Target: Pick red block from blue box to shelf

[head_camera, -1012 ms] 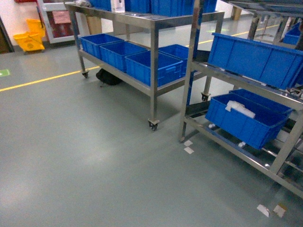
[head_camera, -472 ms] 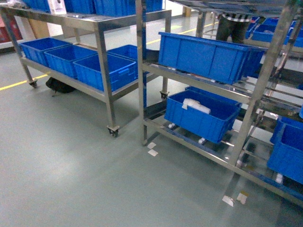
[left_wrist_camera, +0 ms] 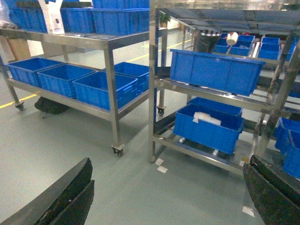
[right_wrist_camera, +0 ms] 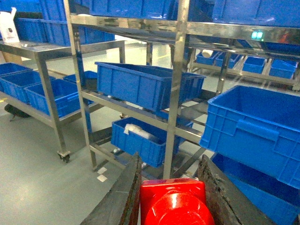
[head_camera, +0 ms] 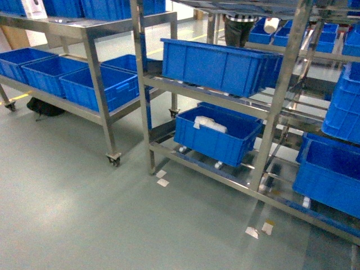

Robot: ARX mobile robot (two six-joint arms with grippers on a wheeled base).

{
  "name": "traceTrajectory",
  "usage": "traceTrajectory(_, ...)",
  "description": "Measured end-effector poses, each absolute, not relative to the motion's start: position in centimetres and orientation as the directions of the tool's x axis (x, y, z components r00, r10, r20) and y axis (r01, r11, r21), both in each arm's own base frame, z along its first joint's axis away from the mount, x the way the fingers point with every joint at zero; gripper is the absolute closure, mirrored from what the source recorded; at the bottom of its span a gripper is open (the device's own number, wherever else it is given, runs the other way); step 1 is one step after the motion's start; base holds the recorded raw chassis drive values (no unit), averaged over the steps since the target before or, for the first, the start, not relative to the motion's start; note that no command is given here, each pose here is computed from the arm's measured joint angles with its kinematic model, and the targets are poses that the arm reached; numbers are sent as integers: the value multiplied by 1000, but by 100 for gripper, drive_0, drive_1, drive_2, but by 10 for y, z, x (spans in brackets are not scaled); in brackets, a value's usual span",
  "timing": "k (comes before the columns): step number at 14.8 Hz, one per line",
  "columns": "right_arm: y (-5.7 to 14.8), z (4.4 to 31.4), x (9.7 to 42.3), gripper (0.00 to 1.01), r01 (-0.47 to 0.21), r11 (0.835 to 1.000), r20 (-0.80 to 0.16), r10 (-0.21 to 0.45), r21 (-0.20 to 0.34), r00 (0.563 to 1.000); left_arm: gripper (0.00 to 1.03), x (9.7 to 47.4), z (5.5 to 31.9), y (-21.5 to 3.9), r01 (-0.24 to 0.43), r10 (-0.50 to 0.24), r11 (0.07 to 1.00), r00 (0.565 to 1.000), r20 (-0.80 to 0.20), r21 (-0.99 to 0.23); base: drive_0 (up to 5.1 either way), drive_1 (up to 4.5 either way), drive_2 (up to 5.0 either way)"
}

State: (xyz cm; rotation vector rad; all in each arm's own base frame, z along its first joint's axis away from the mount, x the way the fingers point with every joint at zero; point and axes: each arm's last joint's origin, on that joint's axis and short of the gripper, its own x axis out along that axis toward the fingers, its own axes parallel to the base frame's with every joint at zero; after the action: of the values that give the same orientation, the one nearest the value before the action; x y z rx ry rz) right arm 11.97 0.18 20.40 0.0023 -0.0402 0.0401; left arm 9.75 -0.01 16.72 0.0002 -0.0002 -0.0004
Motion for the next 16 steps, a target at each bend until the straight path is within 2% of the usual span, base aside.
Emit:
traceTrajectory(14, 2, 204, 120, 72, -40, 999, 40, 40, 2, 998, 5, 97, 167, 0, 0, 0, 1000, 1000, 0, 0, -162, -162, -162)
traceTrajectory(16, 2, 204, 120, 72, -40, 999, 43, 40, 1, 998, 5, 97, 167, 0, 0, 0, 1000, 1000, 1, 0, -151, 264, -566)
